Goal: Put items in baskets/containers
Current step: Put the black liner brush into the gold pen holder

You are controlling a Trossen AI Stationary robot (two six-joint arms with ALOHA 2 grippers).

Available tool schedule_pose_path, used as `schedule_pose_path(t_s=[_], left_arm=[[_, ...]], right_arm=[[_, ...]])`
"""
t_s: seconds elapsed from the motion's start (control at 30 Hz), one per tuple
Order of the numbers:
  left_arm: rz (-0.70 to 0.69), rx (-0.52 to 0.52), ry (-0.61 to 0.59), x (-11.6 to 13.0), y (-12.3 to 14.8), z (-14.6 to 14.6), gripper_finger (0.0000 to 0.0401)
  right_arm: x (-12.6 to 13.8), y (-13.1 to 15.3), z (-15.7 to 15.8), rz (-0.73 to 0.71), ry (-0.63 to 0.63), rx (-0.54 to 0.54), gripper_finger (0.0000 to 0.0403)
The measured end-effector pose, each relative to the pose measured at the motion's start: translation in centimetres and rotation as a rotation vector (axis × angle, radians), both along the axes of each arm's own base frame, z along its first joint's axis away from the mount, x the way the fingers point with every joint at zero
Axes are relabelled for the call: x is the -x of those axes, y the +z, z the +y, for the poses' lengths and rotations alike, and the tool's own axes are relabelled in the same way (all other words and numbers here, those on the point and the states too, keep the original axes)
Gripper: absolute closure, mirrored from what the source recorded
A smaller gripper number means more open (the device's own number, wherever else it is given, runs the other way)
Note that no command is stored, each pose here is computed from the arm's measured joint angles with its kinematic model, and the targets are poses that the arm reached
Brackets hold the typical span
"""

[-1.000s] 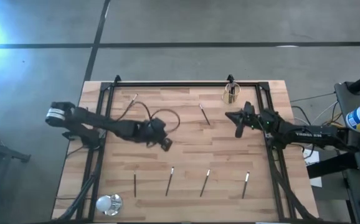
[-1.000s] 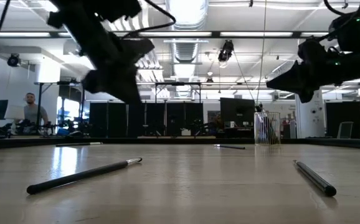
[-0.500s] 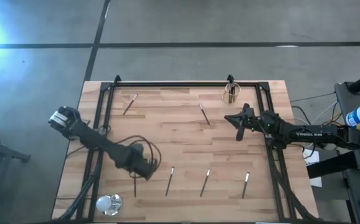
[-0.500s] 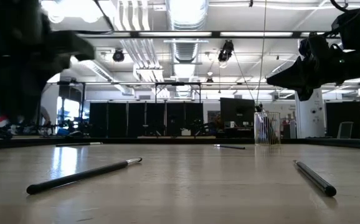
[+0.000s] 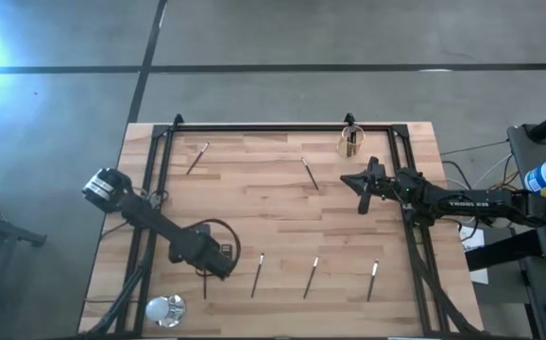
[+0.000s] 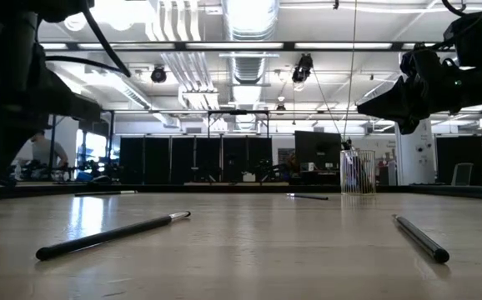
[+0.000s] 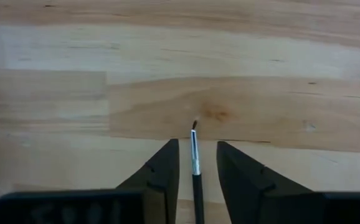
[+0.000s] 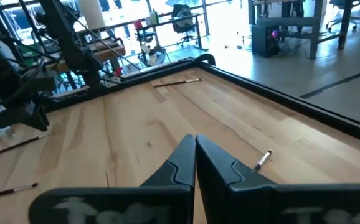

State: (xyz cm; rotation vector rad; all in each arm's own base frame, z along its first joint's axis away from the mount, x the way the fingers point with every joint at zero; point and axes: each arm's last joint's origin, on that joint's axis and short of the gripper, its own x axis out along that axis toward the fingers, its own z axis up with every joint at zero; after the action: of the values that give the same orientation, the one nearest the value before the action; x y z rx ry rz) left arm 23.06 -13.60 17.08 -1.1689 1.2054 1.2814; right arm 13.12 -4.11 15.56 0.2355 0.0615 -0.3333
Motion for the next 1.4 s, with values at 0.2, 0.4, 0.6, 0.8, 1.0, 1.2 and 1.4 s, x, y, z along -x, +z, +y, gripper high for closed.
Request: schedule_pose_path(t_s=[0.2,0.4,0.6,0.8,1.0,1.2,1.4], left_arm=[[0.003,-0.001,0.0,0.2,-1.3,0.1,0.0322],[-0.033,0.033,0.003,0.6,-2.7,0.3,0.0336],[-0.033,0.043,-0.02,1.0,-3.8,0.6,0.0345],[-0.025,0.046,-0.026,1.4,-4.4,0.7,0.0394],[-0.044,0.049,-0.044,1.5,-3.6,0.8,0.0398],[-0.109,-0.1,-0.05,2.2,0.0,1.9,0.04],[-0.301,-0.238,-0.062,1.9,2.4,2.9,0.04]], right_arm=[[0.0,0.0,0.0,0.003,0.001,0.007,0.0394],[0.0,0.0,0.0,0.004,0.001,0.006,0.0394],[0.0,0.0,0.0,0.007,0.001,0.013,0.0394],[0.0,0.0,0.0,0.006,0.0,0.013,0.0394],[0.0,-0.1,0.0,0.011,0.0,0.013,0.0394],[0.0,-0.1,0.0,0.013,-0.001,0.016,0.0394],[0.0,-0.1,0.0,0.013,-0.002,0.016,0.0394]])
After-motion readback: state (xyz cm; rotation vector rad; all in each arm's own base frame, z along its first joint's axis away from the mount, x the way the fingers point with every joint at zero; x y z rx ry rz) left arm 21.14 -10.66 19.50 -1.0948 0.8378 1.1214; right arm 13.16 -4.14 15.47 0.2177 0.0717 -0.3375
